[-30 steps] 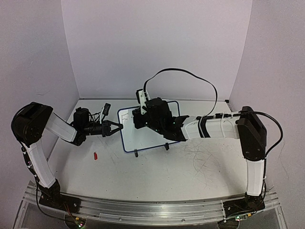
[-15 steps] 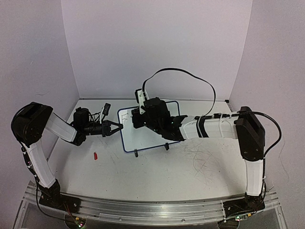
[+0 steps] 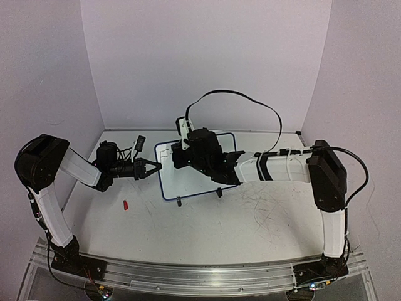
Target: Write a sentence on the whiteboard
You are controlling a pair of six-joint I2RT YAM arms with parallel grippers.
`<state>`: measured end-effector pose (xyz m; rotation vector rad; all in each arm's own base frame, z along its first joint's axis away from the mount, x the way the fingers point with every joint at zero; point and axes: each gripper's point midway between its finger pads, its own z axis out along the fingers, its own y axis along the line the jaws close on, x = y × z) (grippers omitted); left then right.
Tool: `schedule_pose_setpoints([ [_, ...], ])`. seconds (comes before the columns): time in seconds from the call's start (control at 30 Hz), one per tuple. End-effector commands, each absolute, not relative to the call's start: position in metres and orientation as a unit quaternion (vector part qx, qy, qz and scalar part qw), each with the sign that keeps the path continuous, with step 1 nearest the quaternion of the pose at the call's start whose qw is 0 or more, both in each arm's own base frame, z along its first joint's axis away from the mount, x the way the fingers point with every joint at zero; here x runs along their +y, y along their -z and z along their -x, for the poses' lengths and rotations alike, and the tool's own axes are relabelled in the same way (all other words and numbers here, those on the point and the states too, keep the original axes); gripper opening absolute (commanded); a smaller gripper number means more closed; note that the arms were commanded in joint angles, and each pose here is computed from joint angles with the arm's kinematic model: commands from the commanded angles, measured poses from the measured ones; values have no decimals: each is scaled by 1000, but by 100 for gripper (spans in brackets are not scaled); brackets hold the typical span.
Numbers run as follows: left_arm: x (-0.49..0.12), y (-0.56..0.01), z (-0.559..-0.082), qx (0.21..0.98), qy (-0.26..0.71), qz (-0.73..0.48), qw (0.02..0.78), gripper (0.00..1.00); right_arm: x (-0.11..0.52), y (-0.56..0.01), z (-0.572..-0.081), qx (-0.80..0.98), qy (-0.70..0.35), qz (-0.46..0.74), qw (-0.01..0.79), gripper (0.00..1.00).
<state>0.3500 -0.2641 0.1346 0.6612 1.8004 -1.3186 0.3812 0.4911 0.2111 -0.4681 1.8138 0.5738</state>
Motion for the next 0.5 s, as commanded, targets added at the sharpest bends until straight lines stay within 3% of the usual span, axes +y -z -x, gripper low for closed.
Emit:
schedule_pose_setpoints([
  [0.0, -264, -144, -354, 703, 510, -271, 415, 0, 498, -212, -384, 768, -247, 195, 557, 0],
  [0.47, -264, -145, -353, 703, 510, -271, 416, 0, 501, -201, -379, 775, -247, 203, 545, 0],
])
